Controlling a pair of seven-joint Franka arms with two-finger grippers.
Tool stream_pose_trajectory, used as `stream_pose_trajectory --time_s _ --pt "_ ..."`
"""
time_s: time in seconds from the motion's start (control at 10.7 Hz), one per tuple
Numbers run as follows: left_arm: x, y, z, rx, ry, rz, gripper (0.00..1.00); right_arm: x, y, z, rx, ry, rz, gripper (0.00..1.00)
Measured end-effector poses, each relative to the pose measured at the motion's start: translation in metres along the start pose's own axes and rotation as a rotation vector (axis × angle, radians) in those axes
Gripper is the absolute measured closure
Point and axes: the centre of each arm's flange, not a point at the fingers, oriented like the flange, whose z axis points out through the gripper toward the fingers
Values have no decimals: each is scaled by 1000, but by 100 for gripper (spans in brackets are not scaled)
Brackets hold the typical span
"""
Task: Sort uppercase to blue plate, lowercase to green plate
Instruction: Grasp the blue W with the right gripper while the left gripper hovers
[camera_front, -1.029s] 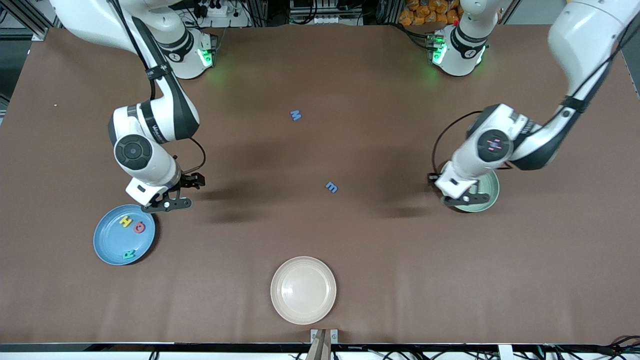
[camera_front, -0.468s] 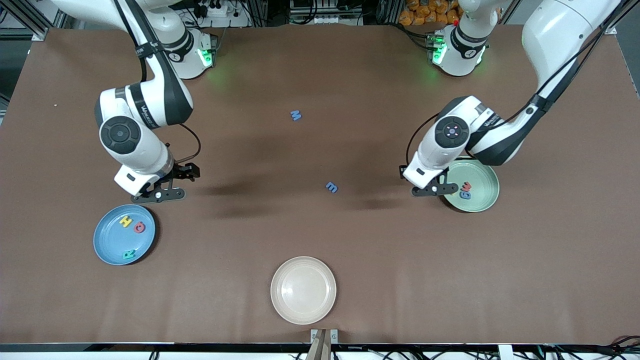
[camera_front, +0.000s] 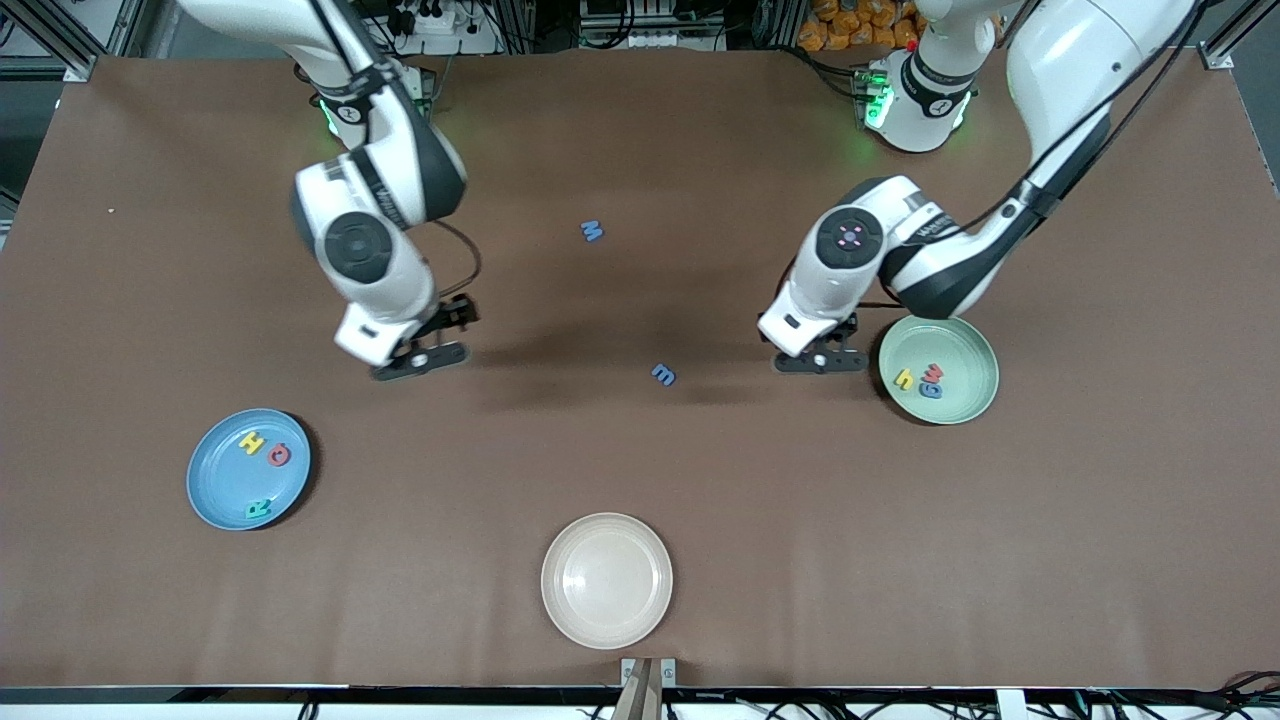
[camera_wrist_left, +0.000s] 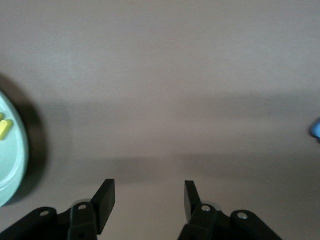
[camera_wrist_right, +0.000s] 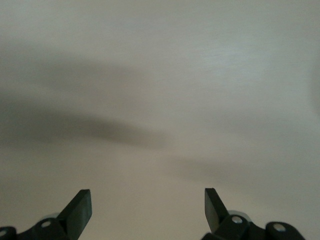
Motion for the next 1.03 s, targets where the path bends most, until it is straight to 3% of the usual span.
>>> stream_pose_trajectory --time_s 0.47,0.75,1.03 --pt "42 -55 6 19 10 -7 37 -20 -87 9 61 56 -96 0" --pt "64 -97 7 27 14 0 37 -41 -126 32 86 57 -81 0" --pt "65 -97 6 26 15 5 37 -71 -161 62 98 62 -94 0"
